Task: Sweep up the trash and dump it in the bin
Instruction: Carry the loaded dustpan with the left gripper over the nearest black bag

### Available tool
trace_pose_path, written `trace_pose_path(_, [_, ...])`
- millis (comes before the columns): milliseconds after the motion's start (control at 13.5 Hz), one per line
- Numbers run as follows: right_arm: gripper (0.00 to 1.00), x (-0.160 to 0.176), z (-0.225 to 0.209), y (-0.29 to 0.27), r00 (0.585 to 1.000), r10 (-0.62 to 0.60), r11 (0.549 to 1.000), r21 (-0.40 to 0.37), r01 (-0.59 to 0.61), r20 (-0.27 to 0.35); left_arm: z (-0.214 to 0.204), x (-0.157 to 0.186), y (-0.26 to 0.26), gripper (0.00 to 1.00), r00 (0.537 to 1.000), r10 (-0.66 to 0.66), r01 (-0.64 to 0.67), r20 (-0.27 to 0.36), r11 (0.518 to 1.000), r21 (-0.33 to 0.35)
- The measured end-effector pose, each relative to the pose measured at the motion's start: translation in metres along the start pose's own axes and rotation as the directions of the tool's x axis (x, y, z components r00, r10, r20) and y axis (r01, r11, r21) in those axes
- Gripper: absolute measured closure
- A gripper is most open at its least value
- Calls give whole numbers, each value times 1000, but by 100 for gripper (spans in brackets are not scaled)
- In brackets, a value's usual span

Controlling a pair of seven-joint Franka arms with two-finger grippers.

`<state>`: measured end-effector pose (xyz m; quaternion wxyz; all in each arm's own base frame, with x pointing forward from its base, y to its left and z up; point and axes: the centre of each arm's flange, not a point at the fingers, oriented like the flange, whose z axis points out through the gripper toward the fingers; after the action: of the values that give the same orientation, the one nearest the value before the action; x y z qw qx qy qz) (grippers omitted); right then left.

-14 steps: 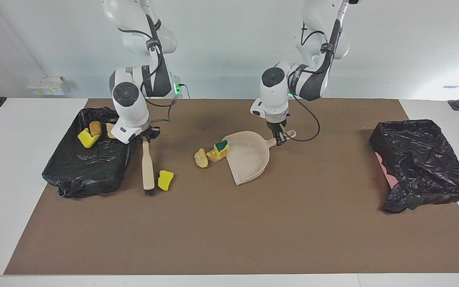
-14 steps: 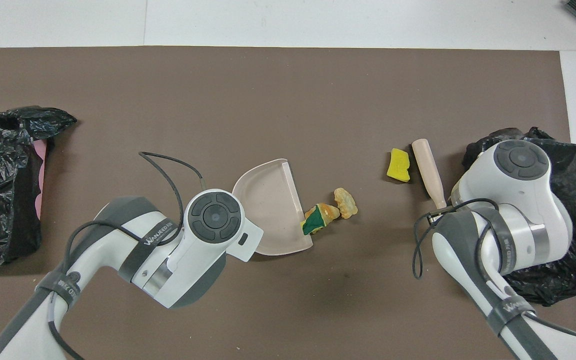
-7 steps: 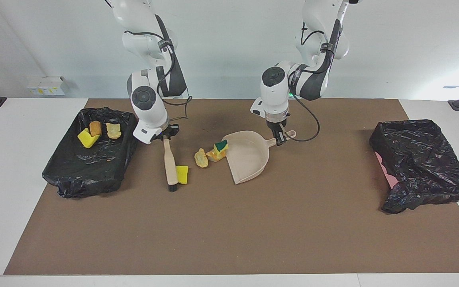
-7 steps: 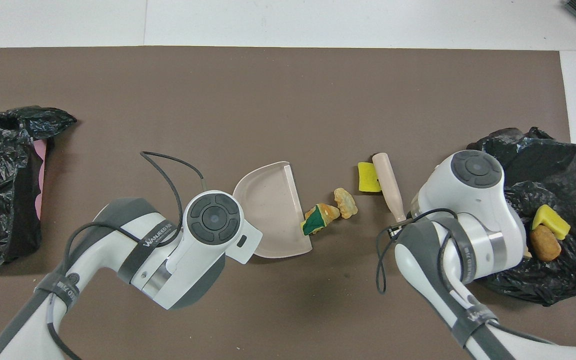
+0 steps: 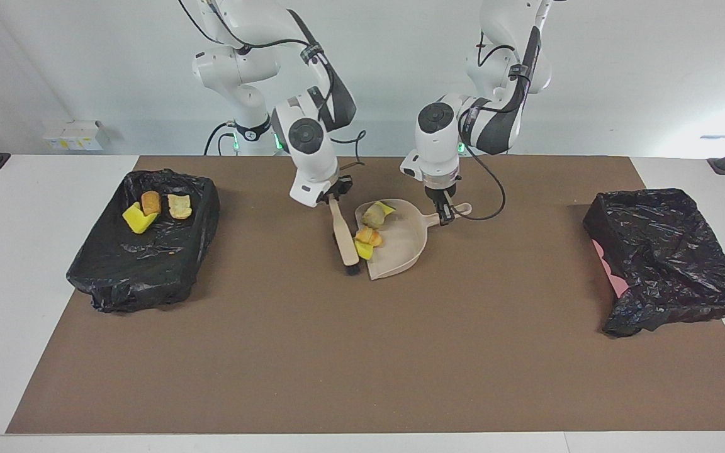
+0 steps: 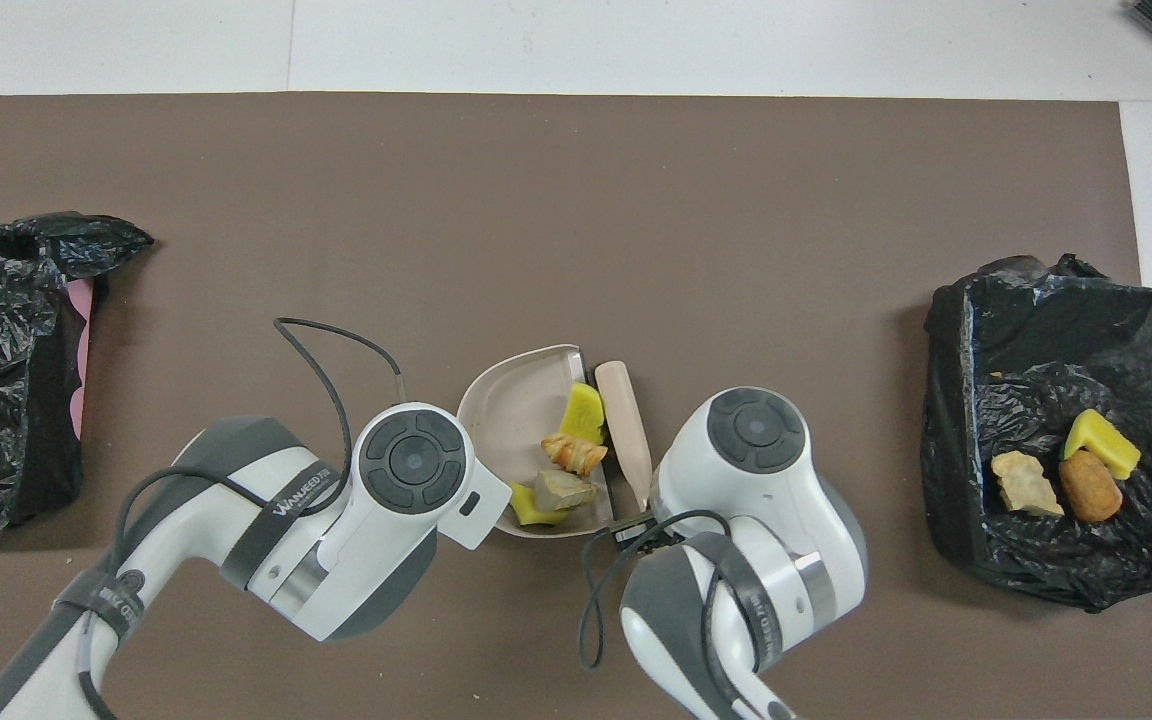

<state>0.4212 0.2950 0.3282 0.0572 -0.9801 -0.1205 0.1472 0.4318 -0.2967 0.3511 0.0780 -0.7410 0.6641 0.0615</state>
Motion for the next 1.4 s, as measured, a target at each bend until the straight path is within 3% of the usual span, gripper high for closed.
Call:
trace_pose_path(221, [74, 4, -11, -10, 998, 61, 997, 51, -61, -11, 2, 3, 0, 68, 1000, 4, -4, -30, 1000, 24])
trace_pose_path(738, [74, 4, -75, 43, 990, 144, 988, 56, -144, 3, 6, -12, -21, 68, 997, -39, 42, -62, 998, 42])
trace_pose_path(1107, [74, 1, -72, 49, 990, 144, 988, 53, -144, 9, -9, -54, -66, 68, 997, -38, 42, -73, 998, 55])
trace_pose_path(1403, [74, 0, -70, 48, 990, 139, 989, 49, -140, 12, -44, -116, -118, 68, 997, 15, -12, -80, 999, 33])
